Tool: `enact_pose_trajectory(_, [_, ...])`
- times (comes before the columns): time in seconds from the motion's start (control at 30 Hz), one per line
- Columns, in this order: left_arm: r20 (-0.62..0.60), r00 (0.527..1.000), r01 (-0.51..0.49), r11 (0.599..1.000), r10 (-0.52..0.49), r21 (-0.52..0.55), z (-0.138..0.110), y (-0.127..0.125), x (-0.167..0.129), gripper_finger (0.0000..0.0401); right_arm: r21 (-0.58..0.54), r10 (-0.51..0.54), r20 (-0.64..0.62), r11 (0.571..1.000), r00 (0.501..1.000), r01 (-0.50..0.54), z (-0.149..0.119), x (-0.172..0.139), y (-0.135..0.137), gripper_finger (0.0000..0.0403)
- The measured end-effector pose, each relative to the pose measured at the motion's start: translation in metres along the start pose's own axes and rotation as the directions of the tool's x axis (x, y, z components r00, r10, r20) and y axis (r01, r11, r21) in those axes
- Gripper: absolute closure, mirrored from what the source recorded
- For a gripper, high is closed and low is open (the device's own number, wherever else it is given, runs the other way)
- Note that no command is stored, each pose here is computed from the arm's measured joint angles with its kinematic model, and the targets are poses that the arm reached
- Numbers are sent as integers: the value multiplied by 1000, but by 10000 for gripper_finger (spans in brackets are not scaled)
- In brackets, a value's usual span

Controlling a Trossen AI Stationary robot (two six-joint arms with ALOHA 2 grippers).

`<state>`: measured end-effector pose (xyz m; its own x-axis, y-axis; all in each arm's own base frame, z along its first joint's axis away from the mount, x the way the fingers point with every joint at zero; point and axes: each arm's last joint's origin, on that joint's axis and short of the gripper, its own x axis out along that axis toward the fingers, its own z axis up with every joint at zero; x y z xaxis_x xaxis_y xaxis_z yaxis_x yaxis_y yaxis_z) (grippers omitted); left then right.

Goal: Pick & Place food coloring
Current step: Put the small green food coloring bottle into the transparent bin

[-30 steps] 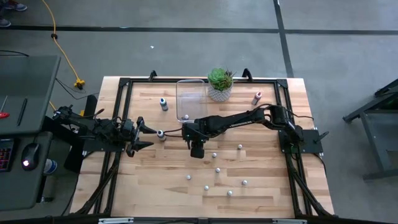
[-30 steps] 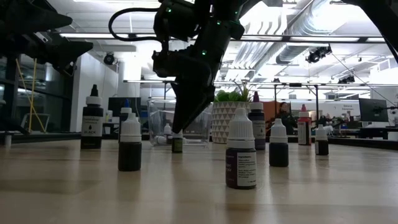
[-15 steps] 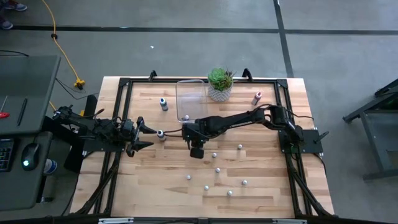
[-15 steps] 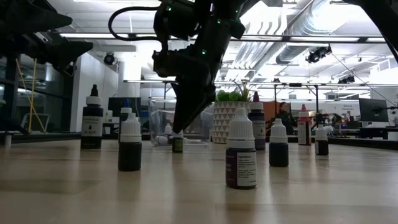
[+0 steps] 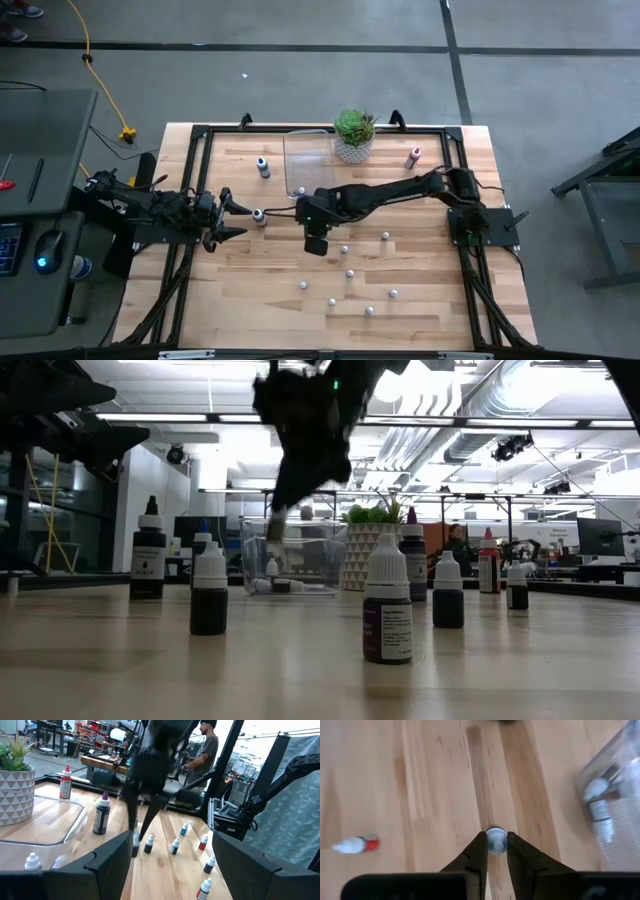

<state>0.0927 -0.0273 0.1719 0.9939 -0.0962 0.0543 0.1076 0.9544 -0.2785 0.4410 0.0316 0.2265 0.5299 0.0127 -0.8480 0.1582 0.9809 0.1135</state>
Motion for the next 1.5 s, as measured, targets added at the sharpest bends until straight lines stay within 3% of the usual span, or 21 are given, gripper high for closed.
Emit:
enact_pose_trajectory(0.37, [0, 1000, 0, 1000, 0, 0, 0, 0, 0, 130, -9, -58, 239, 998, 969, 62, 19, -51, 10, 355])
enact_pose_trajectory(0.8, [0, 1000, 0, 1000, 0, 0, 0, 0, 0, 130, 79, -151, 360, 988, 921, 131, 45, -82, -36, 355])
enact_pose_trajectory(1.1, [0, 1000, 0, 1000, 0, 0, 0, 0, 0, 130, 63, -270, 293, 963, 917, 263, 58, -124, -58, 350])
enact_pose_trajectory(1.3, [0, 1000, 0, 1000, 0, 0, 0, 0, 0, 130, 60, -249, 279, 968, 927, 242, 65, -153, -62, 354])
enact_pose_trajectory(1.5, [0, 1000, 0, 1000, 0, 0, 0, 0, 0, 130, 115, -155, 212, 984, 965, 133, 63, -160, -86, 350])
